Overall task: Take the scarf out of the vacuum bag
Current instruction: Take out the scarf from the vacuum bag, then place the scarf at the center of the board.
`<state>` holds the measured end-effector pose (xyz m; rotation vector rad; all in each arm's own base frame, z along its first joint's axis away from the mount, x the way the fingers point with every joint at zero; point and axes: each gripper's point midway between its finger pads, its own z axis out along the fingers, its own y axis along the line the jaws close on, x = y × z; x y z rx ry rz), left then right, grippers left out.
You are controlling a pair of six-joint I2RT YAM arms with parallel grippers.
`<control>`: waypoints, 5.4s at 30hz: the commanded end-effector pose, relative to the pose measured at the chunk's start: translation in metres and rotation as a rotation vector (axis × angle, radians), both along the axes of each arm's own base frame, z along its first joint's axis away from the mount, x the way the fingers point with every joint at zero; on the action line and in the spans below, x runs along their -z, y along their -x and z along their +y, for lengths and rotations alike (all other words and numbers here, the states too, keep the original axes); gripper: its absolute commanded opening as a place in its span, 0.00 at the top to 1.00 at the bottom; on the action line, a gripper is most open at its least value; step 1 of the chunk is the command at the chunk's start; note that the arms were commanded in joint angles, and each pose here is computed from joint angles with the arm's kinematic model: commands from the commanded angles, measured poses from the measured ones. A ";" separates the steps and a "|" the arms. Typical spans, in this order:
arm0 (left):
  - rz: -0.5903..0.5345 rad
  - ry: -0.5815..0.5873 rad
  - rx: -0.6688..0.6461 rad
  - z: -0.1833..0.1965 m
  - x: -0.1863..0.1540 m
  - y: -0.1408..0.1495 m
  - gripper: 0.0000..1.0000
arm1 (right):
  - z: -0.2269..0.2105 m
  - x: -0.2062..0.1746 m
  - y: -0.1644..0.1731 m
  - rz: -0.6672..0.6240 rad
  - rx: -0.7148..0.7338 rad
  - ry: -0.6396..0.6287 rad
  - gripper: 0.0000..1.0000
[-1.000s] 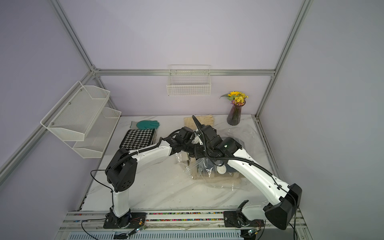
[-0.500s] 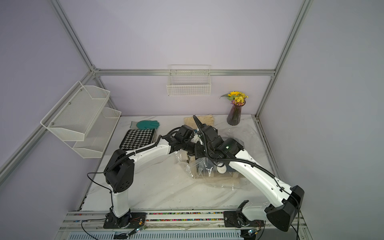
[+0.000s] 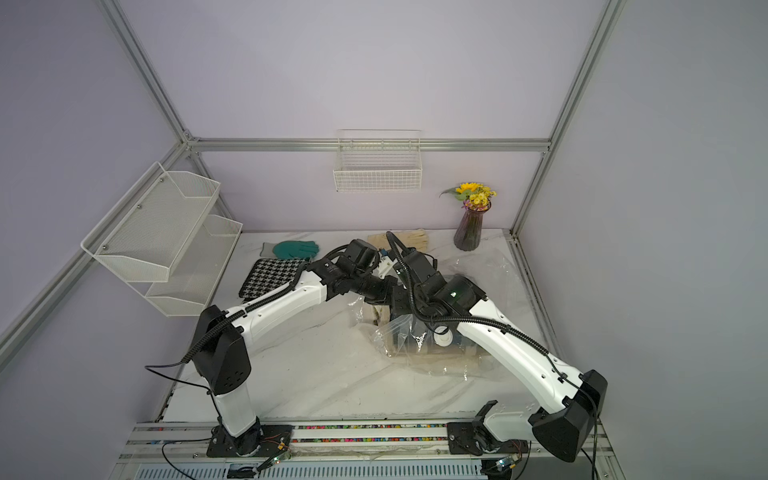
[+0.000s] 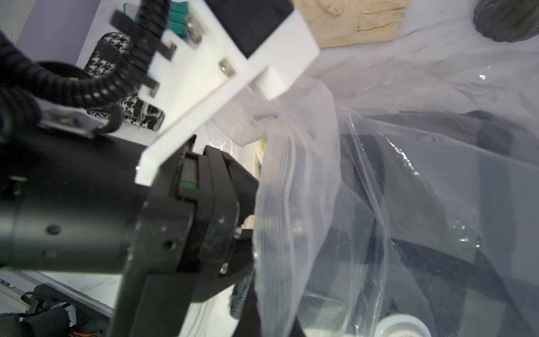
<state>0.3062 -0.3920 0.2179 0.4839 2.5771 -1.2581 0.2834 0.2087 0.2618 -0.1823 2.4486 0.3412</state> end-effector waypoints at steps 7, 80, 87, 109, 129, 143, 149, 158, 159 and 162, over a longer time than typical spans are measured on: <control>-0.070 -0.040 0.011 0.041 -0.017 0.002 1.00 | -0.012 0.009 -0.003 0.012 0.046 0.041 0.95; 0.049 -1.013 -0.465 0.356 0.060 -0.081 1.00 | -0.025 0.079 -0.015 0.035 0.084 0.152 0.94; 0.033 -1.000 -0.475 0.355 0.052 -0.088 1.00 | -0.039 0.105 -0.035 0.054 0.166 0.238 0.95; 0.010 -0.934 -0.531 0.358 0.030 -0.131 1.00 | -0.134 0.113 -0.082 0.071 0.406 0.260 0.95; -0.020 -0.934 -0.775 0.406 -0.006 -0.162 1.00 | -0.146 0.125 -0.069 0.103 0.420 0.256 0.95; -0.040 -0.611 -0.855 0.368 -0.028 -0.184 1.00 | -0.147 0.130 -0.063 0.114 0.417 0.242 0.95; -0.074 -0.588 -0.916 0.376 -0.047 -0.177 1.00 | -0.146 0.134 -0.063 0.121 0.412 0.236 0.95; -0.140 -0.592 -1.048 0.406 -0.077 -0.166 1.00 | -0.145 0.136 -0.063 0.124 0.403 0.228 0.95; -0.145 -0.595 -1.058 0.408 -0.079 -0.165 1.00 | -0.144 0.137 -0.062 0.126 0.401 0.228 0.95; -0.135 -0.607 -1.073 0.416 -0.077 -0.161 1.00 | -0.144 0.139 -0.062 0.131 0.399 0.228 0.95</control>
